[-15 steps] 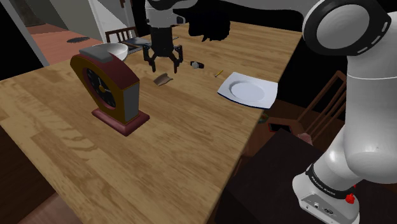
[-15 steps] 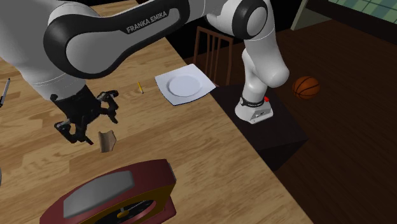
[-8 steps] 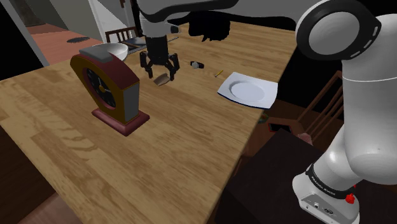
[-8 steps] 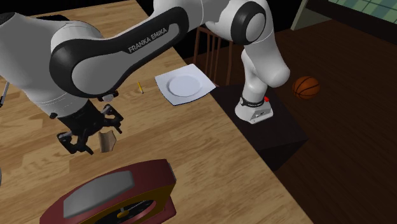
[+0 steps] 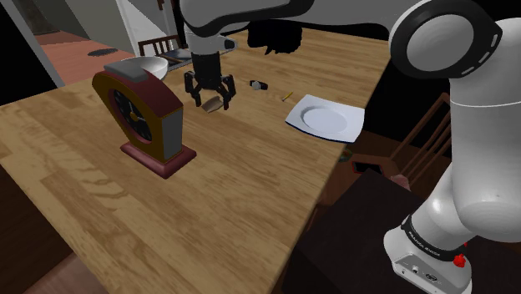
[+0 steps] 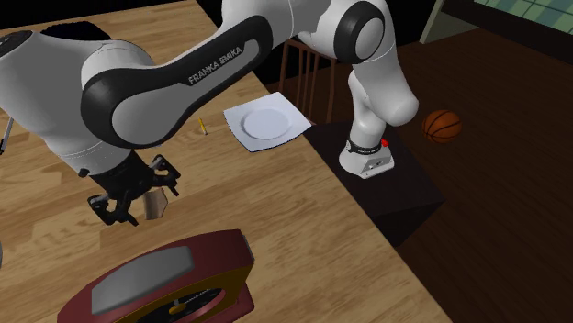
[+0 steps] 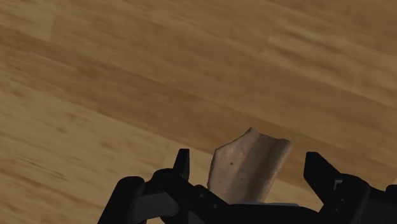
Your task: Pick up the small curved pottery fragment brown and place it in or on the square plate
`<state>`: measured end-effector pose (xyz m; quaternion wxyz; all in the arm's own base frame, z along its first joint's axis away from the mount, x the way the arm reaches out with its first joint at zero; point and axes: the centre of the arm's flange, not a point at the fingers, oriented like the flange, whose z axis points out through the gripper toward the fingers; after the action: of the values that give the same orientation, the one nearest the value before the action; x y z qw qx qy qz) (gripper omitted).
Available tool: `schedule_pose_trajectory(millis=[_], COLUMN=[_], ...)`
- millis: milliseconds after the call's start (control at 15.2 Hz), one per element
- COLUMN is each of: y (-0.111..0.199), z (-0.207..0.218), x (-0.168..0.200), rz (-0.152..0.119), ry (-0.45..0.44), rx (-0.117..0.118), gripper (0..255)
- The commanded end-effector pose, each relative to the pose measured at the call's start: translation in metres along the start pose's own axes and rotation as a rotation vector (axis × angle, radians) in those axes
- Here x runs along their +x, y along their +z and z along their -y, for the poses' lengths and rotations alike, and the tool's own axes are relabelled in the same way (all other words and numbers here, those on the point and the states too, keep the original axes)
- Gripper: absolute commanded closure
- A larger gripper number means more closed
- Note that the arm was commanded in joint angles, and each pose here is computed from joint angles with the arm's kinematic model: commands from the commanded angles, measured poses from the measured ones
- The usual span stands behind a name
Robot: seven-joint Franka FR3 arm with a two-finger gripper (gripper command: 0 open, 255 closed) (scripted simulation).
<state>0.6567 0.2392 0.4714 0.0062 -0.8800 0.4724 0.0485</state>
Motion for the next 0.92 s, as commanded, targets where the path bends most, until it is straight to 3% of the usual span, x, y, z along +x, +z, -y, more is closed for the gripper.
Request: schedule_pose_trajectory(millis=[0, 66, 660, 858], y=[0.000, 0.000, 0.000, -0.016], z=[0.000, 0.000, 0.000, -0.001], x=[0.000, 0.000, 0.000, -0.001], rz=[0.000, 0.000, 0.000, 0.000], ry=[0.000, 0.000, 0.000, 0.000], rx=[0.000, 0.000, 0.000, 0.000], gripper=[0, 255, 255, 255])
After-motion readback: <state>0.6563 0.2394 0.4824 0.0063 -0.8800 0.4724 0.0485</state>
